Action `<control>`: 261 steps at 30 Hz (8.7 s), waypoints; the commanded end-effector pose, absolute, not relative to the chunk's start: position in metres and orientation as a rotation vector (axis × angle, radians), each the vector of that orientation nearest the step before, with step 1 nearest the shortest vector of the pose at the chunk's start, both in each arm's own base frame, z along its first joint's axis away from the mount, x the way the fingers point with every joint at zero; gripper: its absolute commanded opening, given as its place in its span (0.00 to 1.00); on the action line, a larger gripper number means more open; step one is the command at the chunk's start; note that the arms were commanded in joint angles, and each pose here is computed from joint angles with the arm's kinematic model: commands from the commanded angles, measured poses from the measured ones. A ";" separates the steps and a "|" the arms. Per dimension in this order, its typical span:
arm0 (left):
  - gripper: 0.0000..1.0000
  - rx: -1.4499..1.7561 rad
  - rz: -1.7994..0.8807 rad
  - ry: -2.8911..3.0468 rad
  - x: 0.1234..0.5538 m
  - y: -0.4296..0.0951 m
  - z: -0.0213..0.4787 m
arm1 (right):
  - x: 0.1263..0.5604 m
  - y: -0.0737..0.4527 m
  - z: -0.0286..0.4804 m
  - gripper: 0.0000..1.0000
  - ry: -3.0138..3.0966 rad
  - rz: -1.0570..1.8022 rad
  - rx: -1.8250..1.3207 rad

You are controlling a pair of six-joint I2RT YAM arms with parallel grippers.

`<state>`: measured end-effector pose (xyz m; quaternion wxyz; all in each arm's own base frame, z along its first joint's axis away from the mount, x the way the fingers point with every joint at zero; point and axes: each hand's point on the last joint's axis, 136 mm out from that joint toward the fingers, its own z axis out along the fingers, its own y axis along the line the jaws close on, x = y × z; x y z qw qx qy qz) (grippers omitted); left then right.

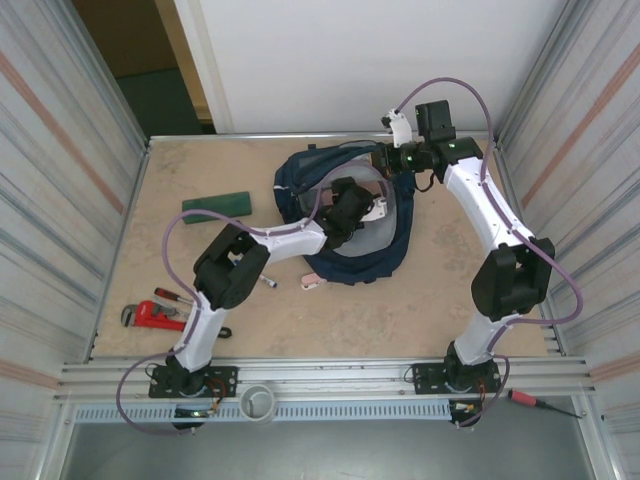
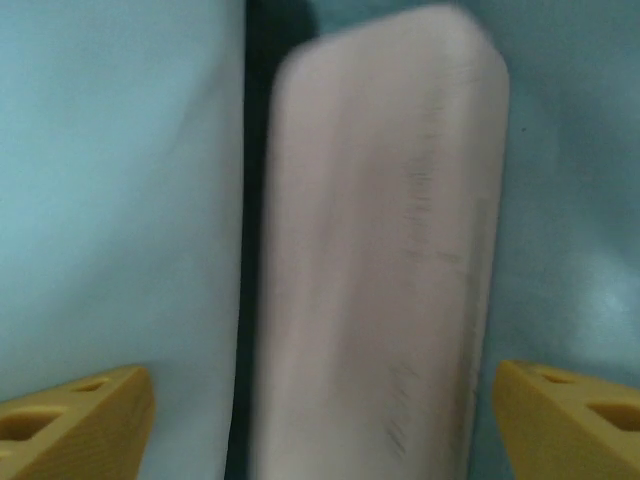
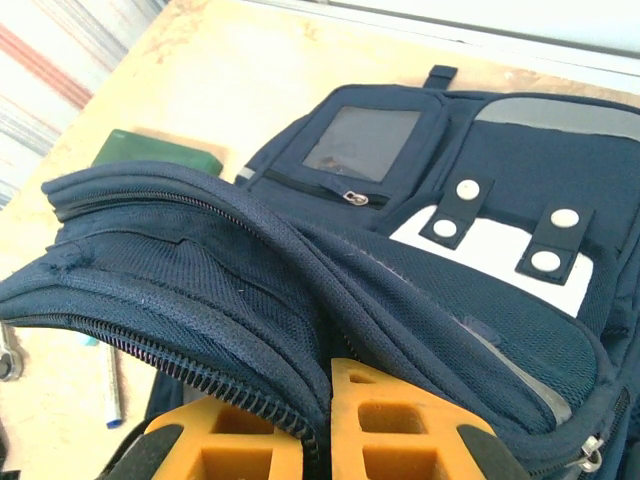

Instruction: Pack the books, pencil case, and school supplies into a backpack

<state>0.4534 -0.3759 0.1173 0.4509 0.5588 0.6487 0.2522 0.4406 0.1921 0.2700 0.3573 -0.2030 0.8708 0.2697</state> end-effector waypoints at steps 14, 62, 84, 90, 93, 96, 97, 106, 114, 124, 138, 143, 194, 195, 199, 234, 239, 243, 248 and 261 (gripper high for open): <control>0.42 1.428 0.298 1.720 0.399 -0.382 0.102 | 0.439 0.192 0.288 0.00 2.174 0.788 -0.477; 0.89 -0.555 -0.336 2.336 0.388 -0.032 0.094 | 0.445 0.181 0.251 0.00 2.209 0.834 -0.391; 0.99 -0.649 -0.278 2.439 0.475 0.002 0.048 | 0.441 0.183 0.242 0.00 2.224 0.869 -0.400; 0.99 -0.607 -0.265 2.480 0.498 0.000 0.045 | 0.441 0.183 0.240 0.00 2.228 0.872 -0.399; 0.99 -0.585 -0.262 2.509 0.506 -0.005 0.042 | 0.440 0.182 0.240 0.00 2.229 0.874 -0.399; 0.99 -0.551 -0.245 2.539 0.513 -0.010 0.041 | 0.440 0.182 0.238 0.00 2.233 0.876 -0.398; 0.99 -0.536 -0.227 2.541 0.516 -0.012 0.044 | 0.440 0.182 0.238 0.00 2.232 0.879 -0.400; 0.99 -0.364 -0.009 2.639 0.538 -0.037 0.030 | 0.438 0.185 0.234 0.00 2.233 0.907 -0.406; 0.99 -0.328 -0.110 2.647 0.551 -0.062 0.032 | 0.438 0.178 0.231 0.00 2.232 0.922 -0.392; 0.93 -0.362 0.011 2.670 0.500 -0.037 0.031 | 0.437 0.174 0.230 0.00 2.234 0.928 -0.376; 0.99 -0.359 0.015 2.584 0.493 -0.034 0.070 | 0.438 0.175 0.229 0.00 2.233 0.946 -0.367; 0.99 -0.384 0.033 2.594 0.510 -0.035 0.063 | 0.436 0.174 0.230 0.00 2.232 0.941 -0.370; 0.44 0.547 -0.186 1.710 0.411 -0.193 0.314 | 0.446 0.164 0.250 0.00 2.229 0.901 -0.303; 0.44 0.615 -0.180 1.670 0.401 -0.207 0.316 | 0.446 0.165 0.252 0.00 2.224 0.909 -0.305; 0.42 0.891 -0.222 1.523 0.359 -0.264 0.310 | 0.448 0.168 0.264 0.00 2.201 0.937 -0.322; 0.65 1.824 0.281 1.262 0.422 -0.382 0.123 | 0.440 0.179 0.305 0.00 2.162 0.957 -0.411; 0.81 1.745 0.335 1.288 0.423 -0.373 0.129 | 0.440 0.180 0.301 0.00 2.169 0.960 -0.406; 0.88 1.733 0.299 1.328 0.415 -0.368 0.124 | 0.441 0.182 0.298 0.00 2.171 0.966 -0.408; 0.85 1.747 0.269 1.334 0.404 -0.373 0.117 | 0.441 0.184 0.293 0.00 2.180 0.971 -0.408; 0.40 1.497 0.517 1.414 0.461 -0.361 0.134 | 0.431 0.189 0.303 0.00 2.148 0.990 -0.434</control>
